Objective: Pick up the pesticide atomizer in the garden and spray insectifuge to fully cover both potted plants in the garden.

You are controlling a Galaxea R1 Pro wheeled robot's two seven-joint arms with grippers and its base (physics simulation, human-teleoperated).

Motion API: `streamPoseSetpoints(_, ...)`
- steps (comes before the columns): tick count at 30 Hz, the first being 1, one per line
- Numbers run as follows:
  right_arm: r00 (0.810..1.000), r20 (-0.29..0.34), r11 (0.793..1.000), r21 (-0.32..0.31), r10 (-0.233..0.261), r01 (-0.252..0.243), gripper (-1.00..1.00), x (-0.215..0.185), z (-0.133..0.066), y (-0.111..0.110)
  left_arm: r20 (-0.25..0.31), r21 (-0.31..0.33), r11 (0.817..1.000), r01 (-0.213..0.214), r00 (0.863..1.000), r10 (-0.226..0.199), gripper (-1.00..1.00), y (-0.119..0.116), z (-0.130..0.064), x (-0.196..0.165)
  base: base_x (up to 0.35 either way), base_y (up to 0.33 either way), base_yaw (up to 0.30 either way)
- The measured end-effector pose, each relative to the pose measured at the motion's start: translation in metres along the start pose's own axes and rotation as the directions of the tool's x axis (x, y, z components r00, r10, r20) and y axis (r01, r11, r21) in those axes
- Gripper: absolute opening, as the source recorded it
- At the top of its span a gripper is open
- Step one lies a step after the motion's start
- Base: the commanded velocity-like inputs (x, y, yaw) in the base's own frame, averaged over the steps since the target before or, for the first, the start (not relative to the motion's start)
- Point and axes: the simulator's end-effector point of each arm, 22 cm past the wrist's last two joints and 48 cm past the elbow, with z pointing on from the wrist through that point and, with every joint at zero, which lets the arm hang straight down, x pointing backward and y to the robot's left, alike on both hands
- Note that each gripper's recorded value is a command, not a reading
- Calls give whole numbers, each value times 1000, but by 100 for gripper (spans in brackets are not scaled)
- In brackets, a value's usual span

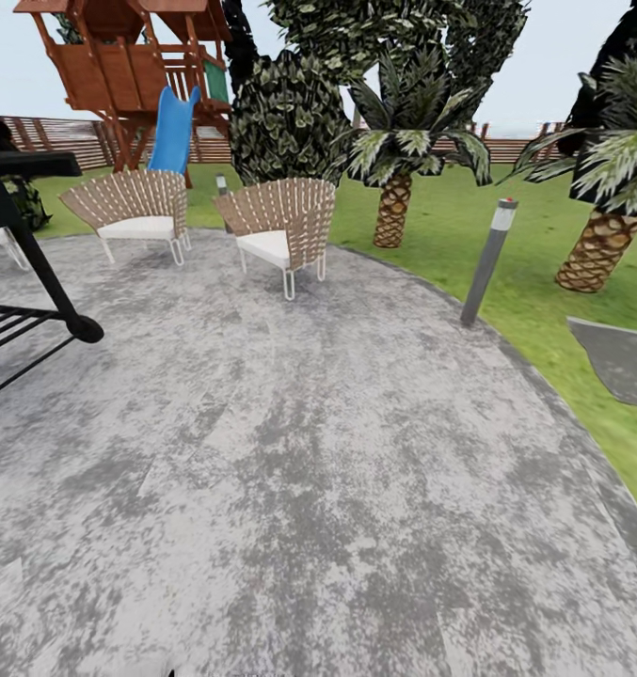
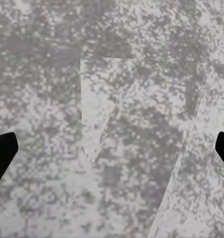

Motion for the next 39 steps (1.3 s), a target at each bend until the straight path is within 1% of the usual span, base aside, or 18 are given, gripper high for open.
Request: streamPoseSetpoints(39, 1000, -3, 1000, 0, 1, -1, 100, 1, 0, 1, -3, -1, 1000, 0, 1000, 0, 100, 0, 0, 1, 0, 0, 280)
